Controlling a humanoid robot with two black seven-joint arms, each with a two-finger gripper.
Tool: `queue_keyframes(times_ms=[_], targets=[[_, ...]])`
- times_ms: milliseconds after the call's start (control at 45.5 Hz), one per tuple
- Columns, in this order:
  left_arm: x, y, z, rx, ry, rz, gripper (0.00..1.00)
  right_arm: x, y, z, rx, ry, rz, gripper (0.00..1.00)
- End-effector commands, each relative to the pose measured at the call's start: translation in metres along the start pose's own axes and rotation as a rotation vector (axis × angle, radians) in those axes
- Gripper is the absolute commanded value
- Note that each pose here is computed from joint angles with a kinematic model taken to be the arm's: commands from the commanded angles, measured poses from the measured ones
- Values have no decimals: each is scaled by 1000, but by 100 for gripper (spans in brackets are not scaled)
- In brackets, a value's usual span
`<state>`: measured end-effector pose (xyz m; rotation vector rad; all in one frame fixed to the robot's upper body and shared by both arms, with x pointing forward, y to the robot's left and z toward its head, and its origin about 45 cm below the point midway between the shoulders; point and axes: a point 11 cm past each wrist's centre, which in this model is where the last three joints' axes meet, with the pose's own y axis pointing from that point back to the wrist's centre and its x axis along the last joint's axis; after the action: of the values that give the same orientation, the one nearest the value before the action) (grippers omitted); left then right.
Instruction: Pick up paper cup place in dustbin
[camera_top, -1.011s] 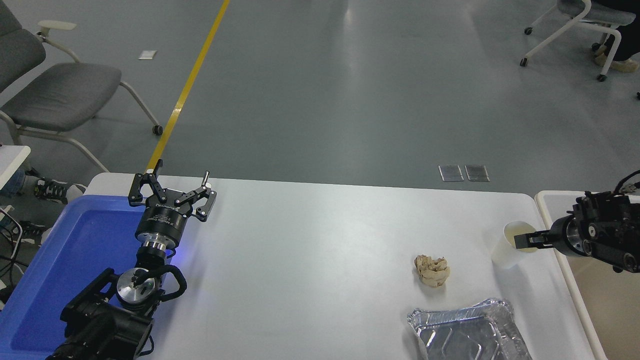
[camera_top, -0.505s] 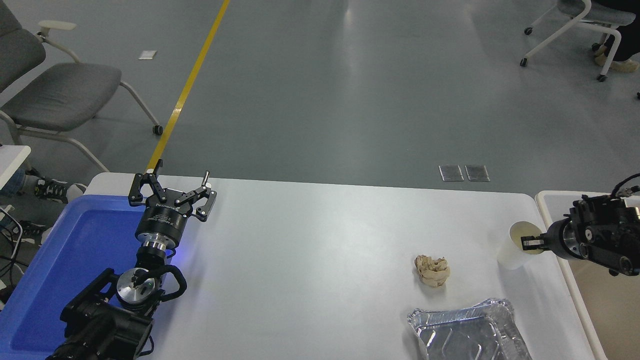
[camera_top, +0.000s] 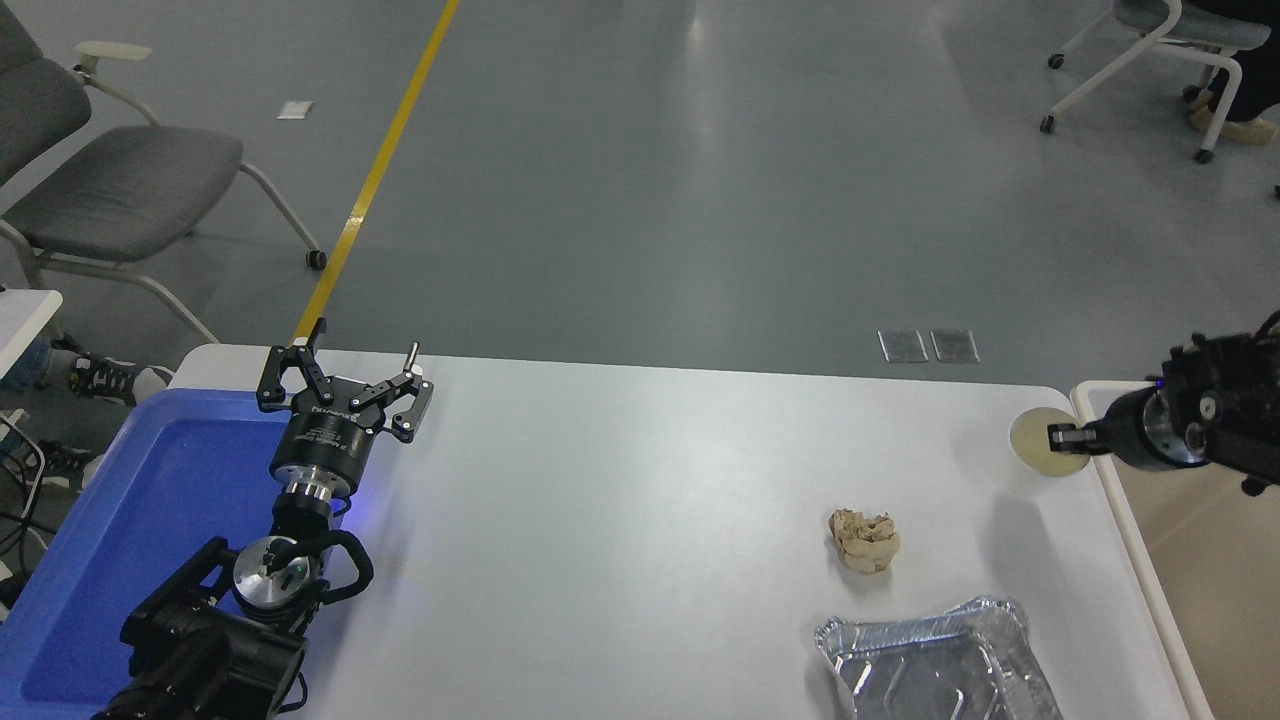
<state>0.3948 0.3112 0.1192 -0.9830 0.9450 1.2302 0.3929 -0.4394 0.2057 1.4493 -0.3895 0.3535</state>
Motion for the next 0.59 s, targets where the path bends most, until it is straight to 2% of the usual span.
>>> queue_keyframes(times_ms=[0, 242, 484, 571], targets=[[0, 0, 0, 0, 0, 0, 99, 53, 80, 1, 46, -8, 24, 0], [0, 0, 0, 0, 0, 0, 99, 97, 165, 14, 1, 11, 41, 0], [0, 0, 0, 0, 0, 0, 99, 102, 192, 21, -35, 22, 48, 0], [1, 1, 0, 0, 0, 1, 99, 110, 193, 24, -41, 5, 108, 0]])
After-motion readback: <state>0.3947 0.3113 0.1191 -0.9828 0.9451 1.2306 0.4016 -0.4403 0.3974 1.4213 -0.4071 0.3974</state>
